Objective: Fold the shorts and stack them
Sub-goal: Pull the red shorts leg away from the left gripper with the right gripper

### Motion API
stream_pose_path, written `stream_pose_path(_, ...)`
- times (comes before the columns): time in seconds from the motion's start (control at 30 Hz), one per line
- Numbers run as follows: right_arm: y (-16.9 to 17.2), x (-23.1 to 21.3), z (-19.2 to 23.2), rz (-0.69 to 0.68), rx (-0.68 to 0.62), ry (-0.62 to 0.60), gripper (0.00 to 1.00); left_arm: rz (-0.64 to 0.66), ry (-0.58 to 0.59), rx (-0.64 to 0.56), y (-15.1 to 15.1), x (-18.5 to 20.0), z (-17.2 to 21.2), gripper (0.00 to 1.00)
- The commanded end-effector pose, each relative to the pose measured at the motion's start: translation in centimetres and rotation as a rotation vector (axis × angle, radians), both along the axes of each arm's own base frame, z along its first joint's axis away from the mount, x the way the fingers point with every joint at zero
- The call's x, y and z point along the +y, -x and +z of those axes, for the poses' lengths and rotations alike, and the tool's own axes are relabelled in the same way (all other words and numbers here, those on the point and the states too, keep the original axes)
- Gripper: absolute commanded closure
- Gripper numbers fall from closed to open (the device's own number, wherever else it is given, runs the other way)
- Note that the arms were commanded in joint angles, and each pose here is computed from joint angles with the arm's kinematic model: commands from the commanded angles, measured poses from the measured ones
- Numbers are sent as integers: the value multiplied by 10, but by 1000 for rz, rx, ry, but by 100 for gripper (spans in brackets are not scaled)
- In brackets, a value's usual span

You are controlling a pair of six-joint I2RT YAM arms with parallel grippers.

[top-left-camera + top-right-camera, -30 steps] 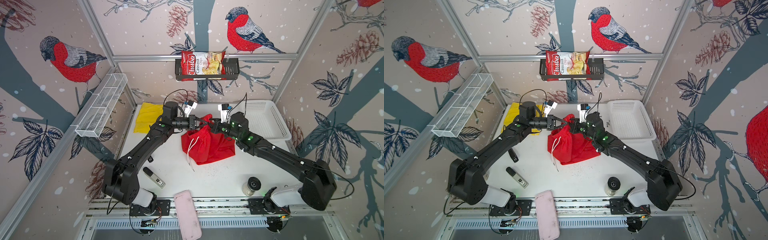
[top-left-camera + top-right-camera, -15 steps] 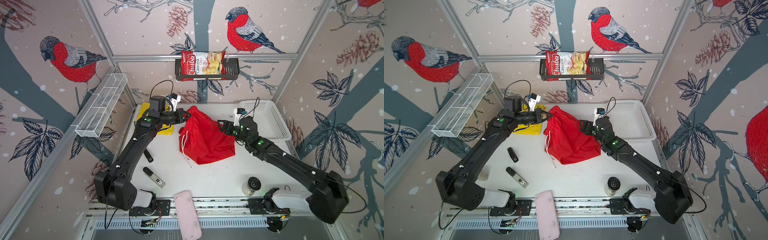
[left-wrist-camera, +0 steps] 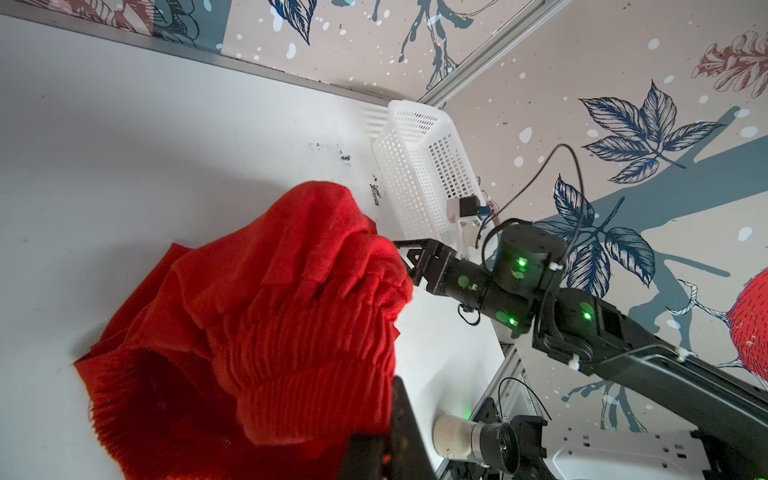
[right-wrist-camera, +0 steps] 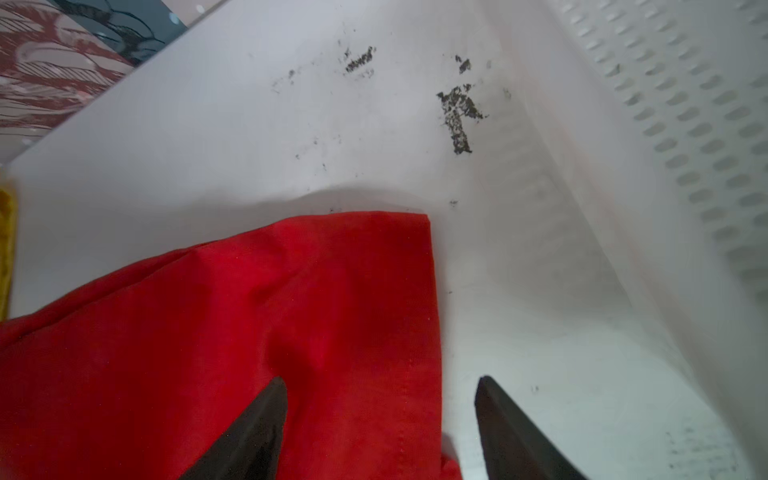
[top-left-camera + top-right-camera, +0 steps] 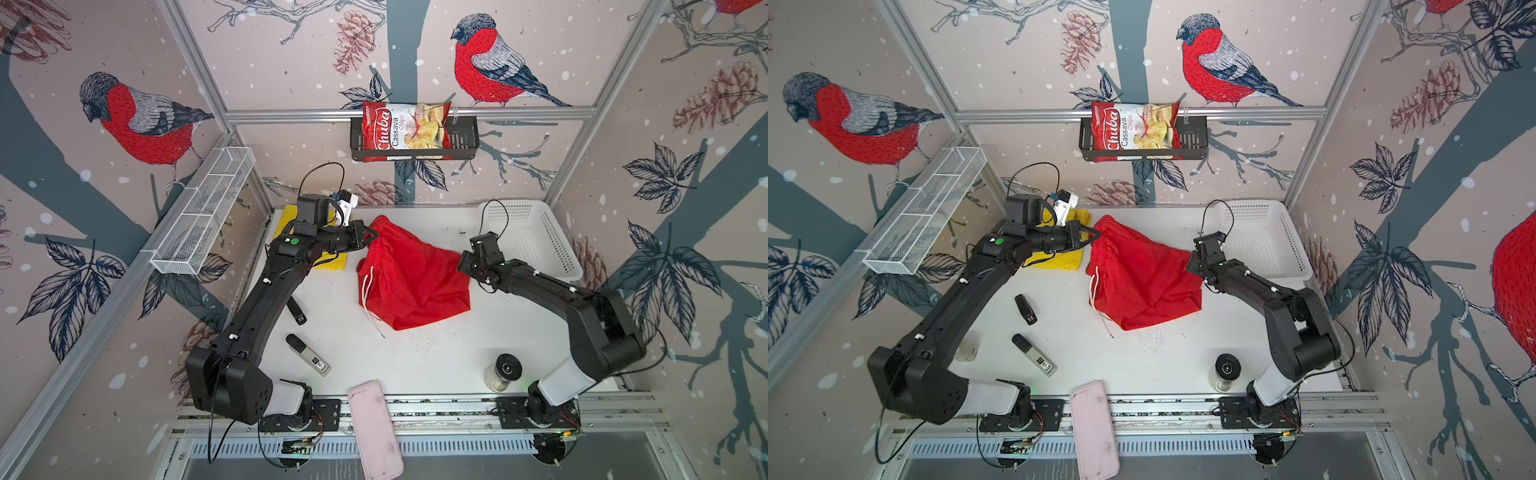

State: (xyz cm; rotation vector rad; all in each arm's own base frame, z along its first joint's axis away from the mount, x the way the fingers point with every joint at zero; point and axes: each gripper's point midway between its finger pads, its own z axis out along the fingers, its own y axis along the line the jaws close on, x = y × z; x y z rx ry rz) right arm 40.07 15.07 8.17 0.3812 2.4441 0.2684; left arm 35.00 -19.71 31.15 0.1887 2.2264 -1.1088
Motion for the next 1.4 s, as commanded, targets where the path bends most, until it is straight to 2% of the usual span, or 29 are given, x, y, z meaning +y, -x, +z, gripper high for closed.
stream_pose_path(0.0,-13,-4,-16,-11,34,50,24,22,-34,-16,3,9,-2,100)
stream_pose_path(0.27,-45,4,-37,-15,54,84,26,133,-39,-9,1,45,-9,100)
stream_pose_path(0.53,-66,18,-50,-21,62,65,27,124,-23,20,-1,44,-20,100)
stream_pose_path(0.57,-68,21,-52,-18,61,61,30,124,-21,21,-1,44,-20,100)
stream_pose_path(0.6,-69,26,-52,-5,51,50,37,126,-22,21,-1,45,-21,100)
stream_pose_path(0.73,-74,36,-50,10,17,6,83,135,-26,17,-2,46,-22,100)
stream_pose_path(0.77,-75,37,-46,9,6,0,89,138,-25,17,-3,47,-21,100)
stream_pose_path(0.83,-78,37,-30,9,-38,-10,99,139,-17,21,-5,47,-19,100)
stream_pose_path(0.87,-79,35,-20,8,-60,-8,100,138,-11,24,-6,47,-18,100)
stream_pose_path(1.1,-79,3,95,-82,-313,40,100,115,30,23,-8,42,-3,100)
stream_pose_path(1.23,-59,-26,166,-161,-475,42,100,130,45,2,-11,43,10,100)
stream_pose_path(1.37,-27,-53,227,-226,-626,38,100,145,87,-72,-14,44,45,100)
